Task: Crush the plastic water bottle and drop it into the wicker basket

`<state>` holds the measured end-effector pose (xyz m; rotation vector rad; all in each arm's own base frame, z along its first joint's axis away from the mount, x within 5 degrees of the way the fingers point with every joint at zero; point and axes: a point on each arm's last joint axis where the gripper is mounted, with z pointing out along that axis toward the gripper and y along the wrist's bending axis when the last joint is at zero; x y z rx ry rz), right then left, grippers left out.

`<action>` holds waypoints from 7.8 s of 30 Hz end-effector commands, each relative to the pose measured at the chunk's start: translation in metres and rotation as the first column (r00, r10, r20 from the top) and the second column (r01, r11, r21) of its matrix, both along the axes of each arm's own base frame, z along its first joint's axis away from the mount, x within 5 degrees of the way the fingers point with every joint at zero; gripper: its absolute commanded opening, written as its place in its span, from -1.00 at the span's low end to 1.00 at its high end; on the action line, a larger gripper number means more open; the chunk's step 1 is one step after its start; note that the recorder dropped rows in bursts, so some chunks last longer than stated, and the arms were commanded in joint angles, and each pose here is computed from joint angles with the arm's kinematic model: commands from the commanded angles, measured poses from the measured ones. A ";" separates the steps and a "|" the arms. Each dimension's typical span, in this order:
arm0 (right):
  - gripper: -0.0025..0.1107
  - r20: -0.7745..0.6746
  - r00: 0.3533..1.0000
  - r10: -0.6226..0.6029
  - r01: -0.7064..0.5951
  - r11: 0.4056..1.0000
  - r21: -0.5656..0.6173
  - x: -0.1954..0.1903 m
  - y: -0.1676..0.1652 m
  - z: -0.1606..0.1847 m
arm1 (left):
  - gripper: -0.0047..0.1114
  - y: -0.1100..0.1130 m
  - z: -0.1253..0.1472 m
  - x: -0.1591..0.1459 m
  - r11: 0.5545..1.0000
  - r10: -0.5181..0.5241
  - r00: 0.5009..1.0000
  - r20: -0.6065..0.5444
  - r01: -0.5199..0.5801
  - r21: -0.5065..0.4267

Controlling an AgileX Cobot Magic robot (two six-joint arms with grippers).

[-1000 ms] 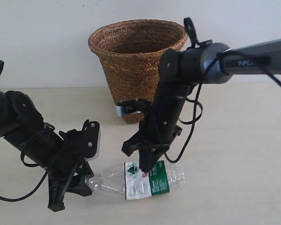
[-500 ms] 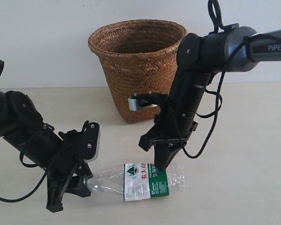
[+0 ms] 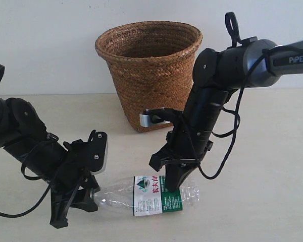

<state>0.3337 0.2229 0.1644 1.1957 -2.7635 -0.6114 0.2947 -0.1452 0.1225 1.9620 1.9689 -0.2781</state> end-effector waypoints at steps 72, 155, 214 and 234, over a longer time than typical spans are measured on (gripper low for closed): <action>-0.96 0.186 0.980 0.078 -0.110 0.980 0.168 -0.016 -0.003 0.087 | -0.84 0.001 -0.013 0.000 1.000 -0.010 0.999 -0.041 0.010 0.020; -0.96 0.399 0.795 -0.457 0.526 0.847 -0.078 -0.057 -0.188 0.108 | -0.84 0.036 0.219 0.052 0.572 0.820 0.572 0.024 -0.820 0.031; -0.96 0.660 -0.247 -0.710 0.232 0.617 0.752 -0.279 -0.220 0.100 | -0.84 0.118 0.111 -0.194 0.064 0.934 0.318 -0.165 -0.602 -0.796; -0.96 0.655 -0.259 -0.710 0.222 0.616 0.756 -0.279 -0.220 0.101 | -0.84 0.135 0.112 -0.222 0.082 0.969 0.245 -0.034 -0.447 -0.891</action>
